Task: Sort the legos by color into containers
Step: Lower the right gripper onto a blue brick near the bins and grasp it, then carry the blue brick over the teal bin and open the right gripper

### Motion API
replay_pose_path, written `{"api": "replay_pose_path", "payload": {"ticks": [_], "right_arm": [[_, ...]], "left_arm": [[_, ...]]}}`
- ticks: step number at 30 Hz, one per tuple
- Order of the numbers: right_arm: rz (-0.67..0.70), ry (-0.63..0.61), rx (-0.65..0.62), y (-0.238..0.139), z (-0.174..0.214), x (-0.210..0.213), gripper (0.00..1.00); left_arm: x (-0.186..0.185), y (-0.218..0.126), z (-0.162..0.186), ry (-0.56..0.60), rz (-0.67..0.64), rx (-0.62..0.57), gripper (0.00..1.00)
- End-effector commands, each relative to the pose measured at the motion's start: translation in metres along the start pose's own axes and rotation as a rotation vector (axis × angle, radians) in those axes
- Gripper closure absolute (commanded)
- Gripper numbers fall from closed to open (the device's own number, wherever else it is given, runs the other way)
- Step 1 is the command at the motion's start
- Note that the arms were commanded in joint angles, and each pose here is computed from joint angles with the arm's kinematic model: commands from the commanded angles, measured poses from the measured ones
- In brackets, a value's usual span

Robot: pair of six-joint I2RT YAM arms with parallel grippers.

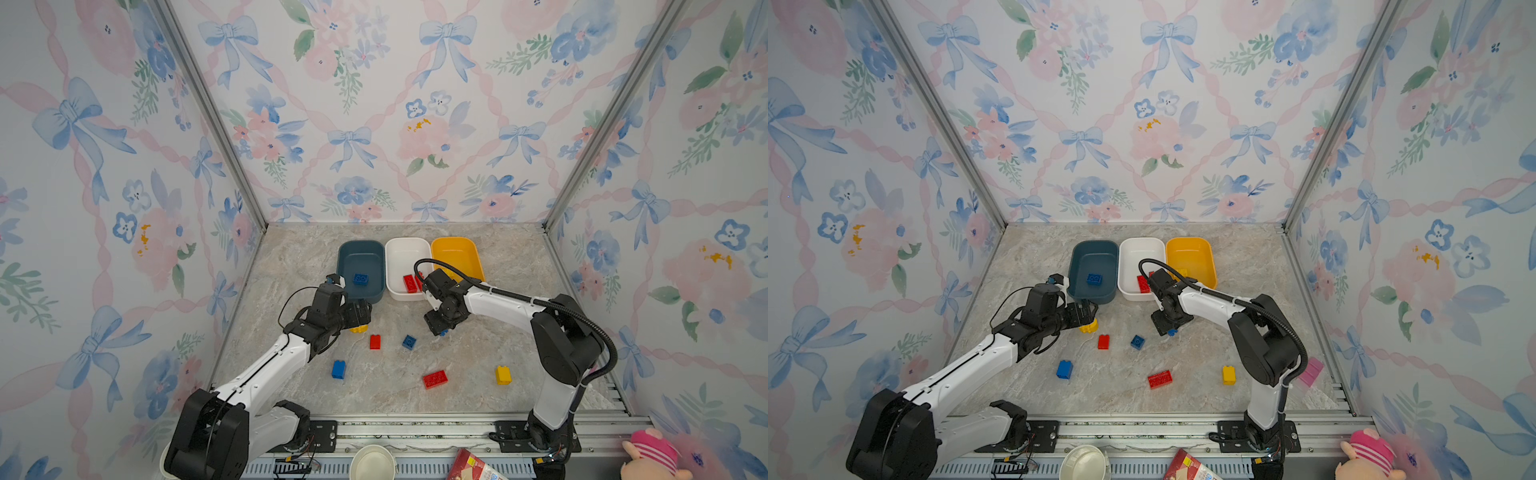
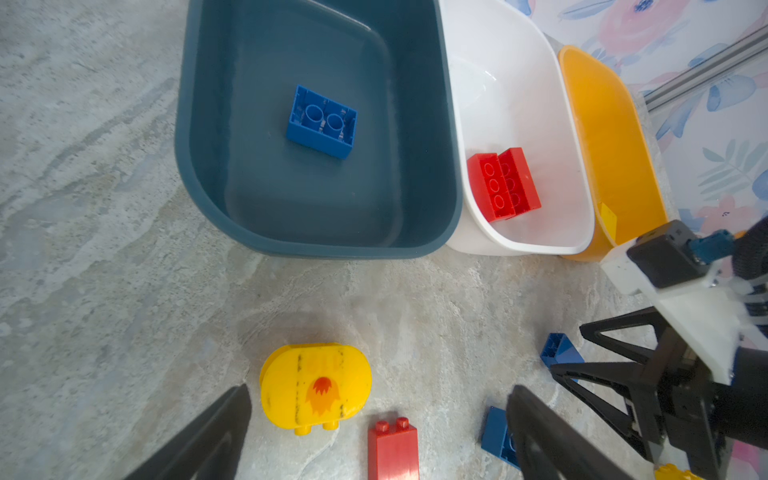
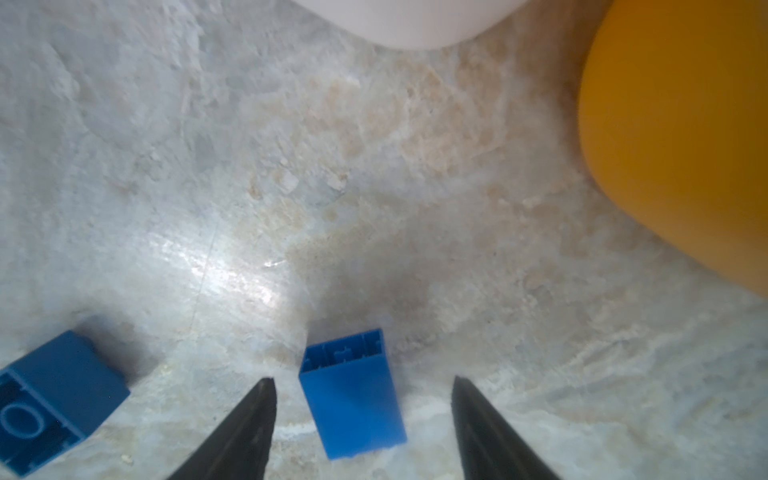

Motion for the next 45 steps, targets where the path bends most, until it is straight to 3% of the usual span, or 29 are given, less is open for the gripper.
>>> {"api": "replay_pose_path", "payload": {"ticks": [1,14,24,35,45], "right_arm": [[0.021,-0.042,0.035,0.012,0.007,0.001,0.38],[0.029,-0.062,0.061,0.017,0.015,0.004,0.51],[0.030,-0.053,0.062,0.014,0.016,0.004,0.69],[0.005,-0.017,-0.019,-0.017,-0.009,0.011,0.72],[-0.063,0.000,-0.147,-0.046,-0.061,0.031,0.72]], "left_arm": [[0.000,-0.002,-0.002,0.013,0.004,-0.007,0.02],[0.001,-0.002,-0.001,0.009,0.005,-0.006,0.02],[0.003,-0.006,0.000,0.007,0.005,-0.014,0.02],[0.008,-0.008,0.004,-0.001,0.003,-0.017,0.02],[0.012,-0.010,0.007,-0.011,0.001,-0.018,0.02]]}}
Point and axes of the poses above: each gripper's point midway between its finger pads, its own y axis out along the fingers, its own x axis along the line the jaws close on, z = x × y, the point moved 1 cm from there along -y, back along the fingers, and after that the axes turned 8 degrees about -y, right-handed, at the moved point
